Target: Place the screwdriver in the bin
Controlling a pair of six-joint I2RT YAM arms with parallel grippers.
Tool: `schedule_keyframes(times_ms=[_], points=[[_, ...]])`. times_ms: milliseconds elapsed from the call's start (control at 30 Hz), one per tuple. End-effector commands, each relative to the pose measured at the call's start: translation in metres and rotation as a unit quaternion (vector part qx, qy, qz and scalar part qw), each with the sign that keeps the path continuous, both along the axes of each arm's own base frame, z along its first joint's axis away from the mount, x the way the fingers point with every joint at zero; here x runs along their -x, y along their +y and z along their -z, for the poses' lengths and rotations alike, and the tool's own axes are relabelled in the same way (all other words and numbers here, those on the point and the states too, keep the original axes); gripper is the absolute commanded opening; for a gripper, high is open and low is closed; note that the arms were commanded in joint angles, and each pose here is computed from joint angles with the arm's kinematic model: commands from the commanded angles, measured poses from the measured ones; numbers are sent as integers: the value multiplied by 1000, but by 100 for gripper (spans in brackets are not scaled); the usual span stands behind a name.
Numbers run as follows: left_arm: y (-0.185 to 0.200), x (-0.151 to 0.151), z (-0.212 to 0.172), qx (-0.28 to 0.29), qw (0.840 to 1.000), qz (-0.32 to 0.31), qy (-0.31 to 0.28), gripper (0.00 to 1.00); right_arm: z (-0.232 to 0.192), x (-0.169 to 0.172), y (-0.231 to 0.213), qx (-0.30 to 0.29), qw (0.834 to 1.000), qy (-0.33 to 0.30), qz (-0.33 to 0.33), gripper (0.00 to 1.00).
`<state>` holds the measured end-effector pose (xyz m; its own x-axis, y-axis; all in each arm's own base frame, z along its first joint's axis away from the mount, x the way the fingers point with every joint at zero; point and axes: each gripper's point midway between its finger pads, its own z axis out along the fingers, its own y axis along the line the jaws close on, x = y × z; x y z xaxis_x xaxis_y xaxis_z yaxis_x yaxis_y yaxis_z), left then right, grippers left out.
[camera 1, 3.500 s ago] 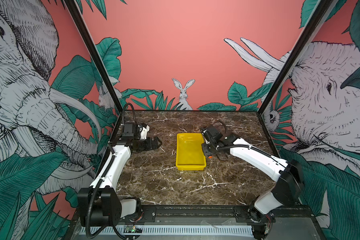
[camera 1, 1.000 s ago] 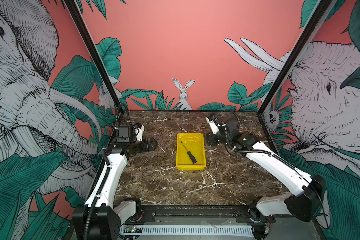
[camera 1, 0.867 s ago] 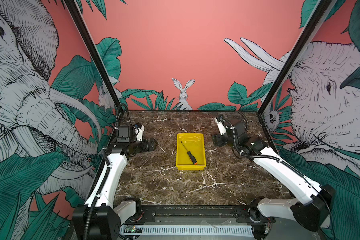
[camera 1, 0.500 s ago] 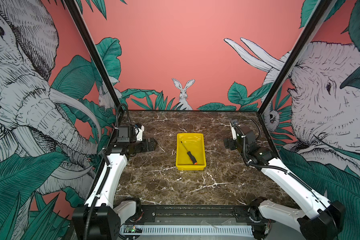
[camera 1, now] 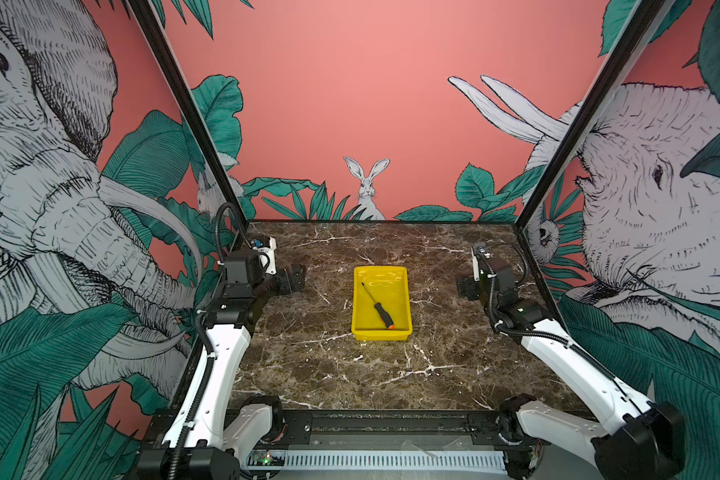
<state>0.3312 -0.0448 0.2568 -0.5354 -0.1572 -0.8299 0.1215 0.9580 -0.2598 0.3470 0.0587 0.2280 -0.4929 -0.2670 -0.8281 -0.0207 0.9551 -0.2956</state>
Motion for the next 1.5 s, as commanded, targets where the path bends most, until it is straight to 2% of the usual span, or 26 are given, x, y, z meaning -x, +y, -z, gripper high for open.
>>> schedule_keyframes(times_ms=[0, 133, 233, 333, 400, 467, 533, 667, 800, 1067, 1200, 1400, 1467], points=[[23, -19, -16, -41, 993, -53, -94, 100, 0, -6, 4, -24, 1000, -11, -10, 99], [37, -27, 10, -113, 984, -67, -120, 100, 5, -7, -13, 28, 999, -25, 19, 99], [44, -30, 39, -140, 976, -80, -144, 100, 11, -8, -23, 46, 997, -46, 33, 99], [45, -30, 62, -161, 966, -78, -185, 100, 30, -10, -26, 64, 997, -39, 33, 99], [45, -31, 76, -166, 965, -75, -187, 100, 44, -11, -24, 75, 997, -20, 22, 99], [43, -34, 92, -165, 970, -65, -165, 100, 58, -11, -21, 82, 997, -9, 8, 99], [39, -36, 103, -162, 974, -52, -147, 100, 65, -15, -20, 78, 997, -24, 5, 99], [39, -33, 112, -168, 973, -51, -149, 100, 72, -21, -23, 56, 992, -109, -9, 99], [41, -30, 124, -184, 971, -49, -144, 100, 93, -23, -32, 63, 994, -83, -9, 99], [41, -34, 126, -182, 969, -52, -161, 100, 111, -30, -25, 3, 993, -112, -42, 99], [42, -42, 129, -177, 968, -59, -166, 100, 115, -33, -33, -11, 993, -113, -29, 99], [41, -54, 151, -175, 970, -55, -158, 100, 128, -38, -35, -75, 987, -128, -67, 99], [41, -59, 152, -175, 969, -56, -167, 100, 133, -37, -34, -81, 989, -97, -78, 99]])
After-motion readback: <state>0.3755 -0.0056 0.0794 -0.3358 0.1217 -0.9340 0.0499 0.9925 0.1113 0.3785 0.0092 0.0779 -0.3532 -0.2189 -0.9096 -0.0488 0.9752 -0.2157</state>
